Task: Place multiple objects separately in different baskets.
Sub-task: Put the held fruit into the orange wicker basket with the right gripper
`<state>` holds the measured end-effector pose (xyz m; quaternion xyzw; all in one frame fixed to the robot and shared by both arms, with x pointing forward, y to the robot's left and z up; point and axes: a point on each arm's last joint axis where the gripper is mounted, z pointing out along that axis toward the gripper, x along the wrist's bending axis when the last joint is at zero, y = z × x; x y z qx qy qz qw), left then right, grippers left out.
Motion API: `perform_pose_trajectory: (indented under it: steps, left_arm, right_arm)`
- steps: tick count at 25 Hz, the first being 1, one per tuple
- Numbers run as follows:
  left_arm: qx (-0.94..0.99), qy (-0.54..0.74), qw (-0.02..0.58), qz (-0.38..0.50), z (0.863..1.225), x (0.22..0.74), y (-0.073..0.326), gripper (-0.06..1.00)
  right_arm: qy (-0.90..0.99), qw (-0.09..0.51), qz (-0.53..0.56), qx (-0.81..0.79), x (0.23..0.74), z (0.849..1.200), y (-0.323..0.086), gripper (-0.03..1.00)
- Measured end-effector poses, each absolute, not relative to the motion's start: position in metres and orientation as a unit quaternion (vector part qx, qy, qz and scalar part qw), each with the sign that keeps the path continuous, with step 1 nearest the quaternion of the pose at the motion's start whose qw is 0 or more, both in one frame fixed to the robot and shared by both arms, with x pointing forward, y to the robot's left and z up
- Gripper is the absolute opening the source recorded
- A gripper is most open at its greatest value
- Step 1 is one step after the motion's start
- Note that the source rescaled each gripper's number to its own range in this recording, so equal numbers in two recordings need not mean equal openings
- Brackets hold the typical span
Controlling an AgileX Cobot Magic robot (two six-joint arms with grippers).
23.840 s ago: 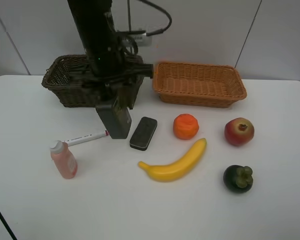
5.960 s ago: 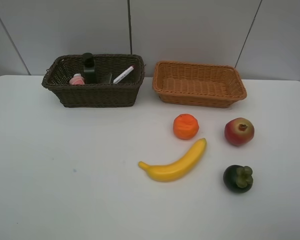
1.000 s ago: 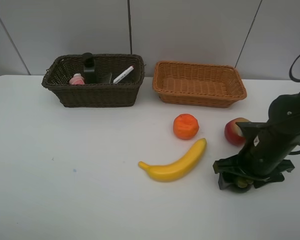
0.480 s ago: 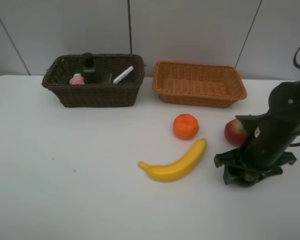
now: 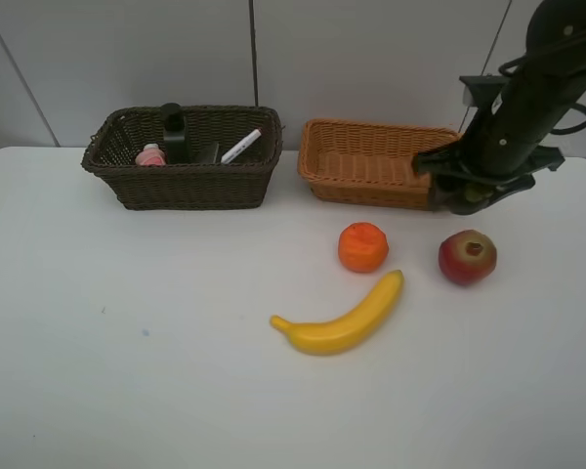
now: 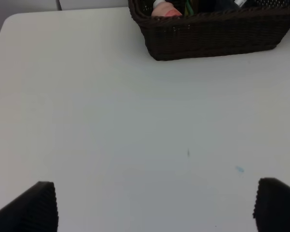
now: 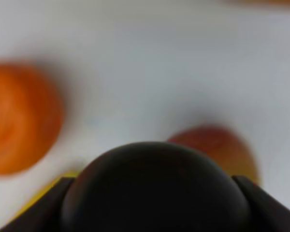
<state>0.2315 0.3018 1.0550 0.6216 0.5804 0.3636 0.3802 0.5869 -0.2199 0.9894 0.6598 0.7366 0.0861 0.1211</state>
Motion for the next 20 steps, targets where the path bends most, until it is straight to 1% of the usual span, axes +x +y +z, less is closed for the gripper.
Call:
perform_pose_trajectory:
  steps: [4,8,10,12,13,14,15,16,17,18,20]
  left_arm:
    - [0.622,0.58,0.38,0.364,1.055,0.232,0.302,1.0]
    - [0.622,0.58,0.38,0.364,1.055,0.232,0.302,1.0]
    - [0.622,0.58,0.38,0.364,1.055,0.232,0.302,1.0]
    - [0.622,0.58,0.38,0.364,1.055,0.232,0.302,1.0]
    - [0.622,0.58,0.38,0.364,1.055,0.232,0.302,1.0]
    - [0.622,0.58,0.38,0.364,1.055,0.232,0.302,1.0]
    - [0.622,0.58,0.38,0.364,1.055,0.232,0.302,1.0]
    - [0.622,0.58,0.38,0.364,1.055,0.232,0.302,1.0]
    - [0.622,0.58,0.38,0.364,1.055,0.232,0.302,1.0]
    - [0.622,0.58,0.38,0.364,1.055,0.232,0.302,1.0]
    - [0.622,0.58,0.38,0.364,1.055,0.232,0.302,1.0]
  right_arm:
    - [0.735,0.138,0.09,0.658,0.638,0.988,-0.227,0.47]
    - [0.737,0.15,0.092,0.652,0.682,0.977,-0.225,0.47]
    - [0.739,0.157,0.085,0.65,0.699,0.97,-0.225,0.47]
    - [0.736,0.168,0.092,0.65,0.713,0.97,-0.225,0.47]
    - [0.735,0.171,0.091,0.649,0.718,0.968,-0.225,0.49]
    - [0.735,0.177,0.092,0.648,0.721,0.968,-0.225,0.59]
    - [0.735,0.181,0.09,0.647,0.724,0.968,-0.226,0.74]
    - [0.736,0.18,0.087,0.647,0.725,0.967,-0.226,0.83]
    - [0.736,0.18,0.087,0.647,0.725,0.967,-0.226,0.83]
    - [0.736,0.18,0.085,0.647,0.725,0.967,-0.226,0.9]
    - [0.737,0.177,0.078,0.648,0.724,0.967,-0.227,0.96]
